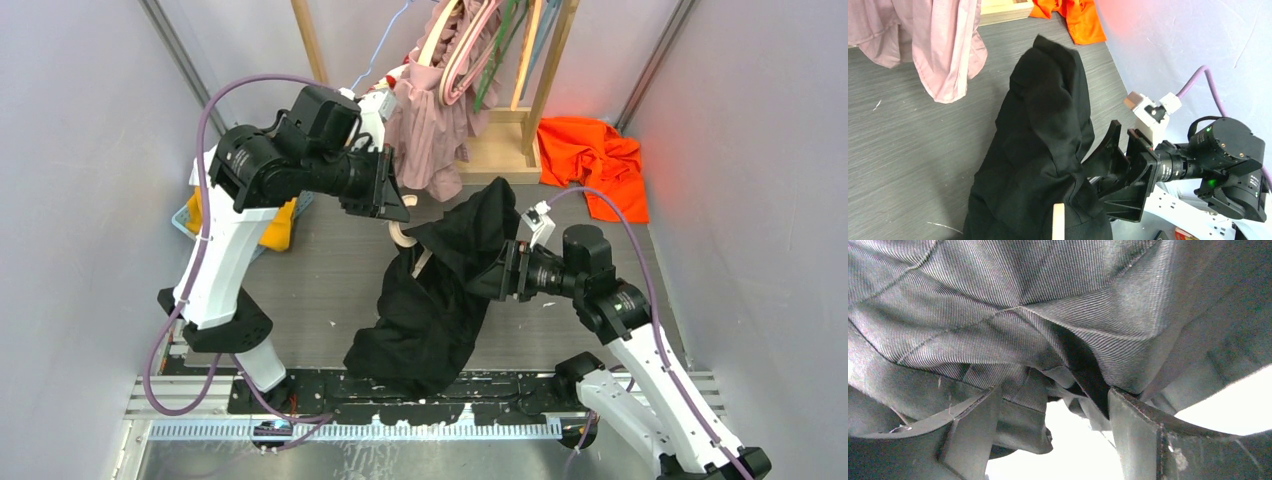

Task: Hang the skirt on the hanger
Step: Adjust the skirt on the hanger.

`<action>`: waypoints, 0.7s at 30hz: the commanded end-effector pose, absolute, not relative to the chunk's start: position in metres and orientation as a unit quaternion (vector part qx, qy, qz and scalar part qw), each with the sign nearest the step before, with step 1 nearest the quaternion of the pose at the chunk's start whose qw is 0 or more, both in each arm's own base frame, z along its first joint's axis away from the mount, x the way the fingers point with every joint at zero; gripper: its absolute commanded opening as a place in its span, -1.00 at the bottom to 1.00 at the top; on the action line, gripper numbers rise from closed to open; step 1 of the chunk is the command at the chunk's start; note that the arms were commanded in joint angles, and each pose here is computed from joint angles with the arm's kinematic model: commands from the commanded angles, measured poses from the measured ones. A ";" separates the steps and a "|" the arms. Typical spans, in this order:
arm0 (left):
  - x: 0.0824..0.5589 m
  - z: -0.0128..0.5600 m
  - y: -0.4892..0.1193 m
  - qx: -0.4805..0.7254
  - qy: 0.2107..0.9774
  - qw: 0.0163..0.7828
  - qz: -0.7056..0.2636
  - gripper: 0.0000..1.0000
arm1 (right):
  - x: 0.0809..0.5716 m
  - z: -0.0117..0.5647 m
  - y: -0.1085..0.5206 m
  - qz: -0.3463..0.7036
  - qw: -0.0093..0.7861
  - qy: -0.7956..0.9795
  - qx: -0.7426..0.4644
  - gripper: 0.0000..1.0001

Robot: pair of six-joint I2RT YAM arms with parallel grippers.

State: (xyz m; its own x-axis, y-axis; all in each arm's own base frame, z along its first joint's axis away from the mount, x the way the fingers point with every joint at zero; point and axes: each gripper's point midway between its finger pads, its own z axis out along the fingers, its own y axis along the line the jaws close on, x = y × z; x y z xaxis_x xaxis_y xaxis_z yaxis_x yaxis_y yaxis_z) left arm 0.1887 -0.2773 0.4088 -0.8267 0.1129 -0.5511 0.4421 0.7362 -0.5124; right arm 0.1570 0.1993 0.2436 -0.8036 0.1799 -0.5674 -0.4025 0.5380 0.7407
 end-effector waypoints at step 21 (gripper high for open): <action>0.226 0.503 -0.280 0.091 0.800 0.406 -0.433 -0.84 | 0.127 0.236 0.215 0.570 0.223 0.790 -0.035 0.61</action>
State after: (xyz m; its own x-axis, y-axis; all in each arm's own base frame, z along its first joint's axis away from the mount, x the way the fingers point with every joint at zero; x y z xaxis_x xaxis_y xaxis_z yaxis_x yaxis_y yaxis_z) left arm 0.2237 -0.2737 0.4519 -0.7388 -0.0915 -0.6677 0.4220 0.7097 -0.5641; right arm 0.1252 0.2031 0.2060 -0.9047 0.2011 -0.3757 -0.2523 0.4578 0.8525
